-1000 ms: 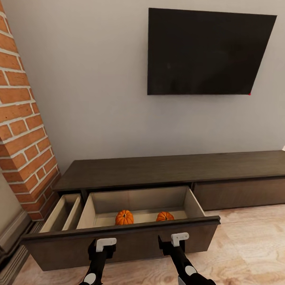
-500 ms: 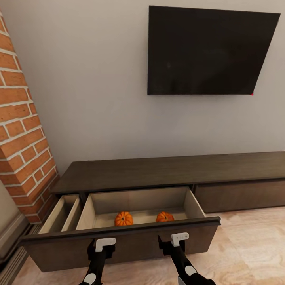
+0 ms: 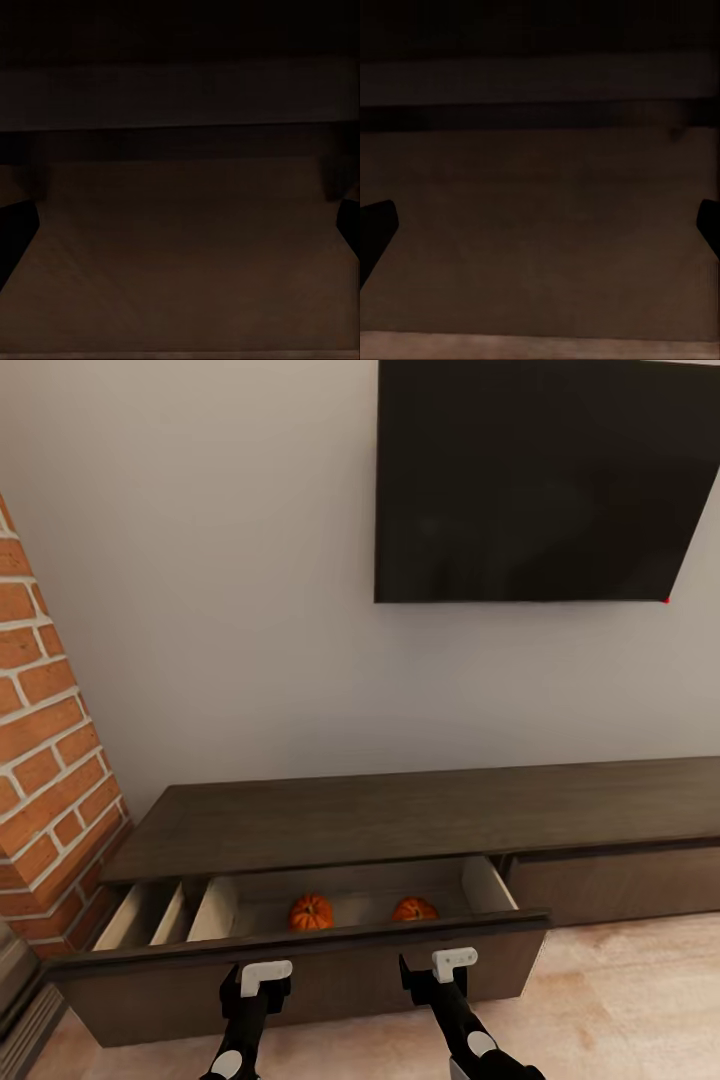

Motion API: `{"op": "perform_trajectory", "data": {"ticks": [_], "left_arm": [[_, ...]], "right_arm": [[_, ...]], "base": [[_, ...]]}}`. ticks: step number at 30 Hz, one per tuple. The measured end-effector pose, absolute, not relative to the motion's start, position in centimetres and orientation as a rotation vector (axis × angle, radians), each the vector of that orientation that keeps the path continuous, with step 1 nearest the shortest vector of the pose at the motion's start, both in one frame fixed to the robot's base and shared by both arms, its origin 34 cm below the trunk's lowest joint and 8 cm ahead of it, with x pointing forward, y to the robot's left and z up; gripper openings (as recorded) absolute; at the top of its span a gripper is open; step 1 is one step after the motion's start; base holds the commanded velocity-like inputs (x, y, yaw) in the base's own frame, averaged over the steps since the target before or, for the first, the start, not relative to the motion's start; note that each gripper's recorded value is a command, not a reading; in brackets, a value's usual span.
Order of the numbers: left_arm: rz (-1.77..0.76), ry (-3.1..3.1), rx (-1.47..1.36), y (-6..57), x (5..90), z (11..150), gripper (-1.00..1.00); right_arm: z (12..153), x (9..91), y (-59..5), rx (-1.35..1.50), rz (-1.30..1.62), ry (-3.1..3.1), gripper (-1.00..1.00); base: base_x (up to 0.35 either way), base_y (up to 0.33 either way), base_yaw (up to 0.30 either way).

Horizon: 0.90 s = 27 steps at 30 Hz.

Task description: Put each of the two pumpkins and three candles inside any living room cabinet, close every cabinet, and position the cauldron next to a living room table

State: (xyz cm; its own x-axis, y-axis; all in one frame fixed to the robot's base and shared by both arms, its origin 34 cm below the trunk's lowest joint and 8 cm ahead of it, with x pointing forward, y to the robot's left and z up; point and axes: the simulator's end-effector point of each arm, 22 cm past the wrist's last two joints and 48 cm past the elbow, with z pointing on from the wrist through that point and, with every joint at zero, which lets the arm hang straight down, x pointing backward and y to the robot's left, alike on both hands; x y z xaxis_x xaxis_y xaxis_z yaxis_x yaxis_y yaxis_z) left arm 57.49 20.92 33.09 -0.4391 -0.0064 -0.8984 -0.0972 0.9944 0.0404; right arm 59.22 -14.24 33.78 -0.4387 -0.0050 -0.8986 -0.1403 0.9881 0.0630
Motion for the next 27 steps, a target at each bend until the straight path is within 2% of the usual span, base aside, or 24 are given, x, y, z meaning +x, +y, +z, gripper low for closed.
{"op": "perform_trajectory", "data": {"ticks": [13,20,27], "left_arm": [[0.102,2.023,-0.07,20.89,57.5,33.1,1.0],[0.101,2.023,-0.064,20.78,57.51,33.09,1.0],[0.102,2.024,-0.072,20.91,57.49,33.09,1.0]], "right_arm": [[33.77,59.22,-14.23,-0.103,0.153,2.021,1.0],[33.77,59.24,-14.24,-0.103,0.153,2.021,1.0],[33.79,59.24,-14.23,-0.103,0.153,2.02,1.0]], "base": [[0.293,0.0,0.0],[0.083,0.0,0.0],[0.219,0.0,0.0]]}}
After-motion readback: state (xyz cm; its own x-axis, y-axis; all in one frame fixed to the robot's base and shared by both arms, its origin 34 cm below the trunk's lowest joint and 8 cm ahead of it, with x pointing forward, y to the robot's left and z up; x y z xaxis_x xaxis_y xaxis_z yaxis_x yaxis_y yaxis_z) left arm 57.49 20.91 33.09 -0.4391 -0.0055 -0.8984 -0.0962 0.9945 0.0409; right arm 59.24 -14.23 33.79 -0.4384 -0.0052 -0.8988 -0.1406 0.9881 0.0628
